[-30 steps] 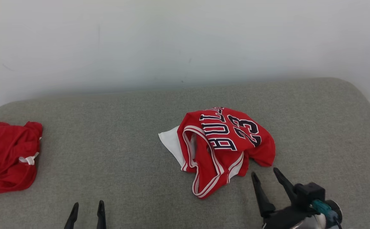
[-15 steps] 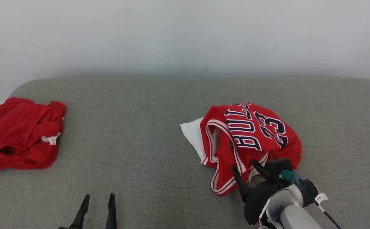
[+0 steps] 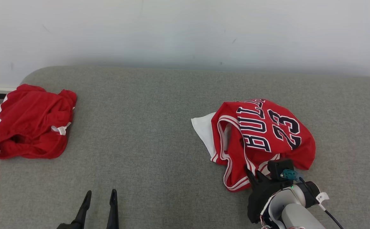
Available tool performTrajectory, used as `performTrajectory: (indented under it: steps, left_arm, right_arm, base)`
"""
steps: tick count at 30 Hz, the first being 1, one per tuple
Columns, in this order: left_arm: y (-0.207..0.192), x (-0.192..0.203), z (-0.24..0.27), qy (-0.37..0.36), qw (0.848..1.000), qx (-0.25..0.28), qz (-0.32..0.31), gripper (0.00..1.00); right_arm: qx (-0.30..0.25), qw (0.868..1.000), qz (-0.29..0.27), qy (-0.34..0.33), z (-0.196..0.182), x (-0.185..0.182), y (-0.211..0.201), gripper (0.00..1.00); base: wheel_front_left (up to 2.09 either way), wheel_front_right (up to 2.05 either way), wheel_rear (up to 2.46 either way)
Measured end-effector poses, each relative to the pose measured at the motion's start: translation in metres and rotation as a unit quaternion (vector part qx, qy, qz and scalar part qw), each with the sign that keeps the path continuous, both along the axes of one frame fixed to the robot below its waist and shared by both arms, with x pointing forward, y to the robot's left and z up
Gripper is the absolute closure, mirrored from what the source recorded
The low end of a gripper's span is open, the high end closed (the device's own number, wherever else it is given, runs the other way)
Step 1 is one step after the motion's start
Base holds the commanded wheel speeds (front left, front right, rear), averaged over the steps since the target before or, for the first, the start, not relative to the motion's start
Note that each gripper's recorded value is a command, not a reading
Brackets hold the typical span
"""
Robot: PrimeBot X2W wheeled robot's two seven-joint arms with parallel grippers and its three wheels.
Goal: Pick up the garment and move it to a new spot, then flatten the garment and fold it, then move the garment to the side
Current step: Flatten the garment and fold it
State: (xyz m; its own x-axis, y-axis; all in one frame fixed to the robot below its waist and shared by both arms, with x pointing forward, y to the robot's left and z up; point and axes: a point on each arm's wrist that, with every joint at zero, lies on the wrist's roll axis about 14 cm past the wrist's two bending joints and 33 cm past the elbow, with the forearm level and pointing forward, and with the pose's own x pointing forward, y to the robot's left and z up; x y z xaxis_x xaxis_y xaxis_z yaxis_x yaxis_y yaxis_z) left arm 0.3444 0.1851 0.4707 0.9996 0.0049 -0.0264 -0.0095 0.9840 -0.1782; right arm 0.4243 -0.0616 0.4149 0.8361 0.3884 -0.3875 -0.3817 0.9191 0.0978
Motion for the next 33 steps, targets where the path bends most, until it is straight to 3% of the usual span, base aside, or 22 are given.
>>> performTrajectory:
  steps: [7,13,21,29,31,33]
  left_arm:
    - [0.0,-0.003,0.005,-0.009,1.0,0.0,-0.001,0.0]
    - [-0.006,-0.005,0.011,-0.018,1.0,-0.001,-0.01,0.0]
    - [-0.013,-0.005,0.013,-0.023,0.999,0.002,-0.025,0.0]
    - [-0.014,-0.006,0.013,-0.023,0.999,0.003,-0.027,0.0]
    - [-0.015,-0.007,0.011,-0.02,0.999,0.003,-0.029,0.0]
    - [-0.016,-0.007,0.011,-0.02,0.999,0.003,-0.031,0.0]
  right_arm:
    - [0.043,0.996,0.022,-0.072,0.046,0.005,0.021,1.0]
    - [0.103,0.979,0.066,-0.164,0.125,0.009,0.055,1.0]
    - [0.164,0.934,0.133,-0.287,0.244,0.007,0.091,1.0]
    - [0.26,0.857,0.135,-0.424,0.372,-0.002,0.078,1.0]
    - [0.26,0.853,0.107,-0.441,0.381,0.006,0.06,1.0]
    - [0.253,0.865,0.065,-0.429,0.37,0.022,0.038,1.0]
  base:
    - [0.0,0.0,0.0]
    - [0.0,0.0,0.0]
    - [0.0,0.0,0.0]
    - [0.0,0.0,0.0]
    - [0.0,0.0,0.0]
    - [0.0,0.0,0.0]
